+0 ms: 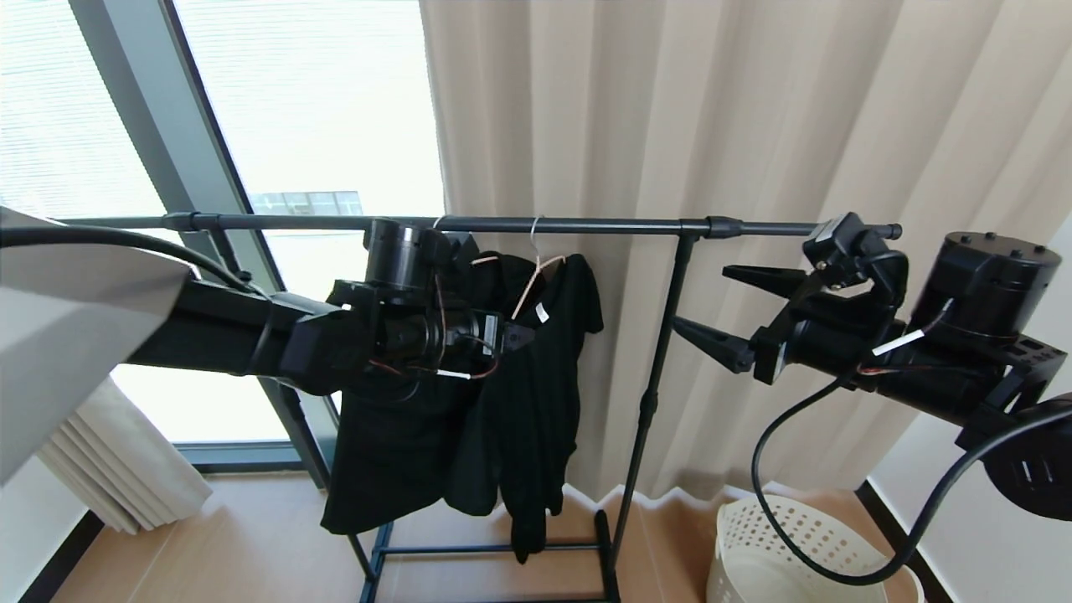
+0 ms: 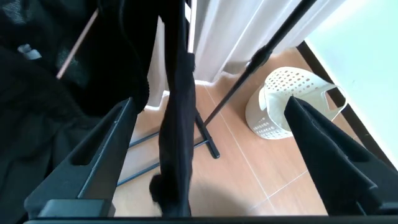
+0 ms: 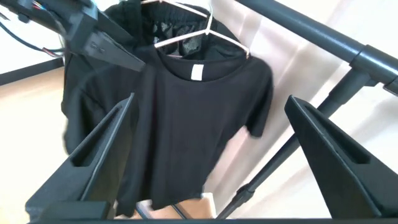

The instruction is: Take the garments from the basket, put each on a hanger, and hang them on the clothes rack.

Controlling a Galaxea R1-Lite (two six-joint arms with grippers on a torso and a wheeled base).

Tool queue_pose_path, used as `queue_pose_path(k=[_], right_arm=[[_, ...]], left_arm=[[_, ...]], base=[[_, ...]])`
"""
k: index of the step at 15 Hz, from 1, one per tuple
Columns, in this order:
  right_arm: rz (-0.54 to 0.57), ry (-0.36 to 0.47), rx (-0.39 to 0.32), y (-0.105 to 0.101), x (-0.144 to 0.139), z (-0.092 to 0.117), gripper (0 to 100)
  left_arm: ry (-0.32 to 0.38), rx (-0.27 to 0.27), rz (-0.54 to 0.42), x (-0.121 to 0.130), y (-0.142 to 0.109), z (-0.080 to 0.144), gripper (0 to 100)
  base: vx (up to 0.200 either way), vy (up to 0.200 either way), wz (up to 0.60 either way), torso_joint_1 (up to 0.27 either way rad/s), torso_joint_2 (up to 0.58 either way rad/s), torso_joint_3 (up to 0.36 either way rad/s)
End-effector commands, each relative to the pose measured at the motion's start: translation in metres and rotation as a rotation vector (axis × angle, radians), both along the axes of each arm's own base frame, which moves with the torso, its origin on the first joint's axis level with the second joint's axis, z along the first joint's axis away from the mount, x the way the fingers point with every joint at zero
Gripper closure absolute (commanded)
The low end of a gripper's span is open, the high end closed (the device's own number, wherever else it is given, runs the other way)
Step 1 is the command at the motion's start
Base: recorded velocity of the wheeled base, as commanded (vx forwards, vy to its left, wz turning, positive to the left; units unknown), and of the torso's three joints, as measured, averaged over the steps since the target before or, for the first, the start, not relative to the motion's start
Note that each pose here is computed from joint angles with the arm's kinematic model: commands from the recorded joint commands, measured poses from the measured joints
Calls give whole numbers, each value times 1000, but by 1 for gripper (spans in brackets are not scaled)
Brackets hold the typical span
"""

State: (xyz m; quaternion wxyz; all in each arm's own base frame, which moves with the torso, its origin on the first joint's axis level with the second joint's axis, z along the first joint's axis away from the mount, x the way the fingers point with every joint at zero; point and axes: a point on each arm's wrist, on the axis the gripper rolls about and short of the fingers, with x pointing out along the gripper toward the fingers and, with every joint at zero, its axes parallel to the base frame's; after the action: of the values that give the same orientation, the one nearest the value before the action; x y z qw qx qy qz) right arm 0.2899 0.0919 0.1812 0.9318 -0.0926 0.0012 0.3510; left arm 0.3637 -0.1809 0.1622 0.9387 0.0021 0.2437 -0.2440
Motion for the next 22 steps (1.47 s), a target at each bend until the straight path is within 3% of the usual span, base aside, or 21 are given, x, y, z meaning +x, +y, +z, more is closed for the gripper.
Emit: queue_pose_path(k=[1, 2, 4, 6, 7, 8, 10, 12, 15, 18, 20, 22], right_arm=[[-50, -71, 35, -19, -28, 29, 0], [-182, -74, 50, -38, -77, 42, 0], [-237, -5, 28, -48, -120, 31, 0], [-243, 3, 24, -49, -127, 29, 0], [-315, 47, -6, -59, -183, 0, 0], [-350, 26, -4, -64, -206, -11, 0], [-367, -11, -11, -78, -250, -33, 0], [-354, 33, -44, -90, -287, -62, 0], [-376, 20, -31, -98, -312, -101, 0], [-410, 47, 36, -98, -312, -101, 0], [-442, 56, 51, -99, -312, -101, 0], [-502, 58, 64, -100, -312, -101, 0]], left_arm=[[-74, -35, -2, -44, 21, 44, 0], [-140, -61, 6, -108, 56, 74, 0], [-183, -79, 21, -162, 86, 80, 0], [-191, -83, 21, -172, 91, 80, 0], [-233, -81, 16, -246, 125, 55, 0], [-246, -64, 15, -269, 136, 38, 0], [-286, -37, 49, -299, 152, 14, 0], [-310, -37, 85, -321, 163, -11, 0], [-333, -35, 116, -341, 172, -40, 0], [-334, -25, 121, -353, 176, -57, 0], [-371, 81, 78, -370, 182, -79, 0], [-410, 92, 92, -377, 184, -83, 0]], base=[[0, 0, 0, 0, 0, 0], [0, 0, 0, 0, 0, 0], [0, 0, 0, 0, 0, 0], [0, 0, 0, 0, 0, 0], [0, 0, 0, 0, 0, 0], [0, 0, 0, 0, 0, 0], [0, 0, 0, 0, 0, 0], [0, 0, 0, 0, 0, 0], [0, 0, 0, 0, 0, 0], [0, 0, 0, 0, 0, 0], [0, 0, 0, 0, 0, 0], [0, 0, 0, 0, 0, 0]])
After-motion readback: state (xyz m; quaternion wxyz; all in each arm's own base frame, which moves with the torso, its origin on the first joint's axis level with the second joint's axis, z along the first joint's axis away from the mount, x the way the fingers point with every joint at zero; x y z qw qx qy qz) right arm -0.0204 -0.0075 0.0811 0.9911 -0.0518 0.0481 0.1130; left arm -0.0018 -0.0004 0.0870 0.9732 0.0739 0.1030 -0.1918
